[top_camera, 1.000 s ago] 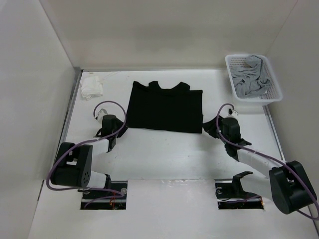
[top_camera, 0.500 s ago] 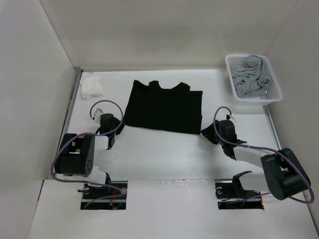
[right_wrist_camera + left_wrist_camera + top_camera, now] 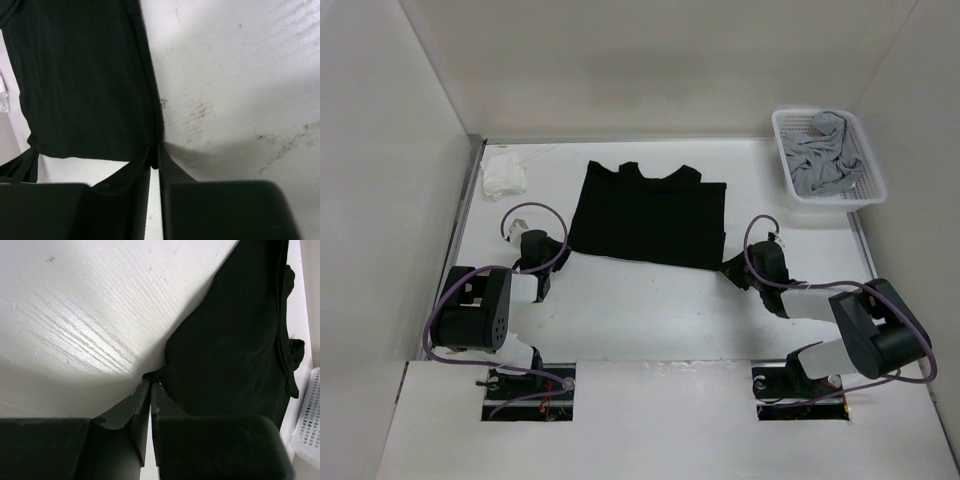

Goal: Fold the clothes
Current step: Fold the tank top

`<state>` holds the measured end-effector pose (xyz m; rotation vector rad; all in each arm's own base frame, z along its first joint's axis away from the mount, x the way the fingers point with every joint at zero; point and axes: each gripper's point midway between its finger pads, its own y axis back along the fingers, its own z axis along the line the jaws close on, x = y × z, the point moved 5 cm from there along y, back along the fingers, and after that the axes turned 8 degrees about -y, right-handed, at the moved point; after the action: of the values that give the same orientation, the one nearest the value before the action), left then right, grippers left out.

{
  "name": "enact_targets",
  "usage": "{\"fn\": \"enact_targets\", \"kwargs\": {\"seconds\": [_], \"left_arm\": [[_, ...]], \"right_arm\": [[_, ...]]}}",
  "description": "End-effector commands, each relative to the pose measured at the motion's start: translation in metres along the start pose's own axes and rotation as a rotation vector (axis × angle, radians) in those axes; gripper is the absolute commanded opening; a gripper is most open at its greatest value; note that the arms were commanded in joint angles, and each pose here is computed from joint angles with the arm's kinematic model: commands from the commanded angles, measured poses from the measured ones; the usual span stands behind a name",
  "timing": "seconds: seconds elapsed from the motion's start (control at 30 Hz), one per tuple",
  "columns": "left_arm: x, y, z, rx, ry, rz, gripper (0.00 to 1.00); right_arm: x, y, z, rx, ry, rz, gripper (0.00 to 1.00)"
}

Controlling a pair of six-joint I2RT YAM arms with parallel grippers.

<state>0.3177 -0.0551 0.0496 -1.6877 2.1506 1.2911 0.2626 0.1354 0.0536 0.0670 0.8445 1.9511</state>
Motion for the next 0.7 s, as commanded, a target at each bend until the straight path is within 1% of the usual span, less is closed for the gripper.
{"fn": "enact_targets", "kwargs": {"seconds": [0.0, 0.07, 0.1, 0.17, 0.23, 0.3, 0.4, 0.47, 0.57, 0.67], "left_arm": [[0.002, 0.005, 0.002, 0.003, 0.003, 0.01, 0.03], [0.0, 0.008, -0.003, 0.022, 0.007, 0.005, 0.0], [-0.003, 0.012, -0.01, 0.051, 0.009, 0.002, 0.0], [-0.013, 0.026, -0.025, 0.108, 0.013, -0.026, 0.0], [-0.031, 0.051, -0.048, 0.176, 0.005, -0.078, 0.0], [-0.052, 0.089, -0.073, 0.248, -0.012, -0.146, 0.0], [-0.088, 0.164, -0.109, 0.365, -0.055, -0.288, 0.0], [-0.106, 0.218, -0.128, 0.442, -0.084, -0.357, 0.0], [-0.122, 0.283, -0.143, 0.537, -0.101, -0.424, 0.0], [-0.131, 0.32, -0.147, 0.587, -0.09, -0.459, 0.0]], "right_arm": [[-0.001, 0.001, 0.01, -0.047, -0.026, -0.032, 0.1], [-0.003, 0.004, 0.015, -0.068, -0.023, -0.049, 0.03], [-0.006, 0.009, 0.022, -0.1, -0.018, -0.064, 0.01], [-0.012, 0.025, 0.04, -0.179, 0.007, -0.098, 0.0], [-0.016, 0.046, 0.058, -0.247, 0.043, -0.121, 0.0], [-0.019, 0.079, 0.076, -0.303, 0.096, -0.143, 0.0], [-0.025, 0.147, 0.103, -0.391, 0.178, -0.209, 0.0], [-0.033, 0.197, 0.116, -0.443, 0.217, -0.263, 0.0], [-0.049, 0.266, 0.136, -0.525, 0.25, -0.323, 0.0], [-0.057, 0.306, 0.154, -0.601, 0.26, -0.324, 0.0]]}}
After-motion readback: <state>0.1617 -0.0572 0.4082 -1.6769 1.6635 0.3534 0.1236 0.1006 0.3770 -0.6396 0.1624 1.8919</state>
